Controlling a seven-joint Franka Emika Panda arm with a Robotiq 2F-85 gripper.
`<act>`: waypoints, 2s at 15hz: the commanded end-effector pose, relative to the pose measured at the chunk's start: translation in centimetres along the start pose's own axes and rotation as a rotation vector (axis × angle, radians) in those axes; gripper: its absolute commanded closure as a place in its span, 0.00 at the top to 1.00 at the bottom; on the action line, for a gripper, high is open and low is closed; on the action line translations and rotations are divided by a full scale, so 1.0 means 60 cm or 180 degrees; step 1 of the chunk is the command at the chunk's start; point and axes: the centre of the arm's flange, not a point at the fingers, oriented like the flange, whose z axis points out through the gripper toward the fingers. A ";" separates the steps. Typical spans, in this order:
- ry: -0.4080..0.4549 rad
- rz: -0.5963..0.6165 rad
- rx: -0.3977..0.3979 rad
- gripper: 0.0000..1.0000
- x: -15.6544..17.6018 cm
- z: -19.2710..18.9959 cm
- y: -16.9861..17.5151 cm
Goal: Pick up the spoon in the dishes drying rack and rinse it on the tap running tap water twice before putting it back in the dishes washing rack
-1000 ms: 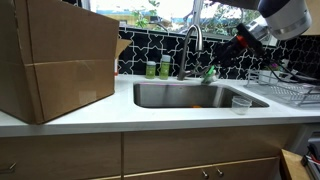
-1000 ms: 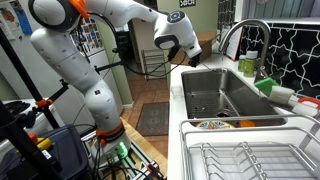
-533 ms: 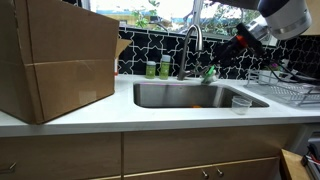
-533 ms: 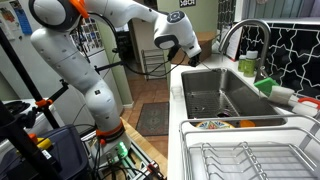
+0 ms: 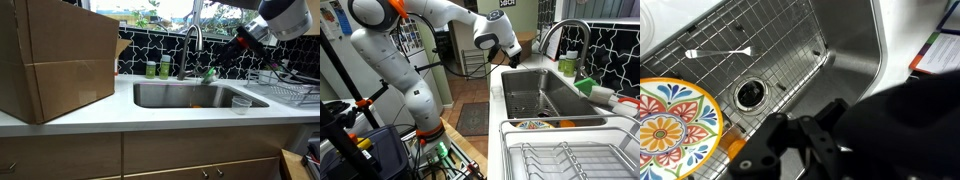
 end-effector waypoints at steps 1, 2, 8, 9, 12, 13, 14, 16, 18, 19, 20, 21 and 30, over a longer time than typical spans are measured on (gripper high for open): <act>0.0060 0.0030 -0.0091 0.02 -0.018 -0.032 0.006; 0.0057 0.0028 -0.0042 0.02 -0.017 -0.031 0.005; -0.0032 0.0042 0.0078 0.02 -0.027 -0.021 -0.007; -0.0026 0.0033 0.0057 0.02 -0.027 -0.019 -0.007; 0.0028 -0.0046 -0.0111 0.02 -0.022 -0.015 0.004; 0.0039 -0.0111 -0.0296 0.02 -0.020 -0.012 0.014; 0.0030 -0.0172 -0.0486 0.02 -0.017 -0.008 0.026; 0.0022 -0.0300 -0.0809 0.02 -0.012 -0.001 0.051; -0.0009 -0.0370 -0.1043 0.02 -0.008 0.004 0.071; -0.0013 -0.0407 -0.1132 0.02 -0.005 0.005 0.077; -0.0025 -0.0432 -0.1202 0.02 -0.004 0.004 0.081; -0.0029 -0.0472 -0.1277 0.02 -0.002 0.003 0.085; -0.0123 -0.0740 -0.1667 0.02 -0.003 0.000 0.106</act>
